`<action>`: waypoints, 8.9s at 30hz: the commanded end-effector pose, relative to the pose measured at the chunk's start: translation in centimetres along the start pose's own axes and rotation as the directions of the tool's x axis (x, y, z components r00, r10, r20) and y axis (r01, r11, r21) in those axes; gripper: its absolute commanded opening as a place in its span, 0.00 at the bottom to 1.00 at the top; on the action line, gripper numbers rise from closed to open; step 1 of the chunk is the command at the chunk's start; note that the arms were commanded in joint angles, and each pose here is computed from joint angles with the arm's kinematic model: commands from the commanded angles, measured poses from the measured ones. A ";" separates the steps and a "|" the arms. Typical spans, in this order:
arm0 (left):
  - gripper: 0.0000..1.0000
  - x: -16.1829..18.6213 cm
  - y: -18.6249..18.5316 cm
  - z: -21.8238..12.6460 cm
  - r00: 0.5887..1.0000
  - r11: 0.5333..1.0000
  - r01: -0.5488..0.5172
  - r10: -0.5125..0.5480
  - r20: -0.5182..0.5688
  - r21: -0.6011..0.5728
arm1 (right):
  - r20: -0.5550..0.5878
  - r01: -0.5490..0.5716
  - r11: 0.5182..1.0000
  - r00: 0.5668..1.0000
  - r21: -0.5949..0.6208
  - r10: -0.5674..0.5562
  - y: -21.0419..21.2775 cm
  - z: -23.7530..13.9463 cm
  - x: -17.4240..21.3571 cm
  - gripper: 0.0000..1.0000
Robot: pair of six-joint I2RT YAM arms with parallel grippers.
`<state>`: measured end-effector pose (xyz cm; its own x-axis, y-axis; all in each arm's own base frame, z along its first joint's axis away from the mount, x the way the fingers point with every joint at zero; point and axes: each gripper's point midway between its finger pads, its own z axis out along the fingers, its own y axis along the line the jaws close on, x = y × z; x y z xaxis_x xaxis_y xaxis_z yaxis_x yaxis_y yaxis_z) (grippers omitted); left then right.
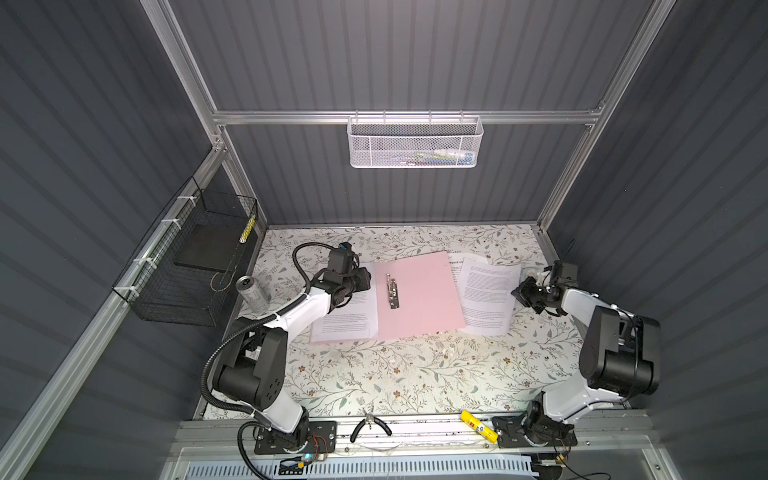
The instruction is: Put the files into the folder
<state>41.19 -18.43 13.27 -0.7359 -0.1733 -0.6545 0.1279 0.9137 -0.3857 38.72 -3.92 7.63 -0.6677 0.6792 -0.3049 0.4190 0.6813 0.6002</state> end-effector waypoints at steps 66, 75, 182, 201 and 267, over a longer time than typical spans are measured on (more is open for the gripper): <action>0.43 0.0 2.3 -2.7 0.999 0.992 -0.008 0.013 0.035 -0.124 | -0.297 0.280 0.901 0.876 -0.332 -0.381 18.7 8.7 10.5 0.00; 0.43 0.4 2.6 -2.5 1.000 0.992 -0.001 0.005 0.029 -0.129 | -0.289 0.215 0.924 0.906 -0.318 -0.310 18.7 8.7 10.5 0.00; 0.98 -1.1 0.7 -1.9 0.988 0.997 -0.074 0.070 0.136 0.026 | 0.038 0.257 0.953 0.966 -0.159 -0.254 10.3 2.4 -3.9 0.92; 0.96 0.1 -0.7 -0.4 0.993 0.988 -0.092 0.082 0.079 0.124 | -0.309 0.310 0.950 0.903 -0.015 -0.300 3.5 6.4 -0.3 0.56; 0.93 1.3 -0.8 1.1 0.998 0.985 -0.047 0.039 0.053 0.168 | -0.463 0.231 0.950 0.832 -0.211 -0.306 7.9 8.9 4.0 0.00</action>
<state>40.71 -19.74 11.76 -0.6954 -0.1439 -0.7041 0.2708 0.8551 -0.4422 44.30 6.36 4.00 -0.9687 0.2357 -0.0785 0.1279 0.7441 0.6557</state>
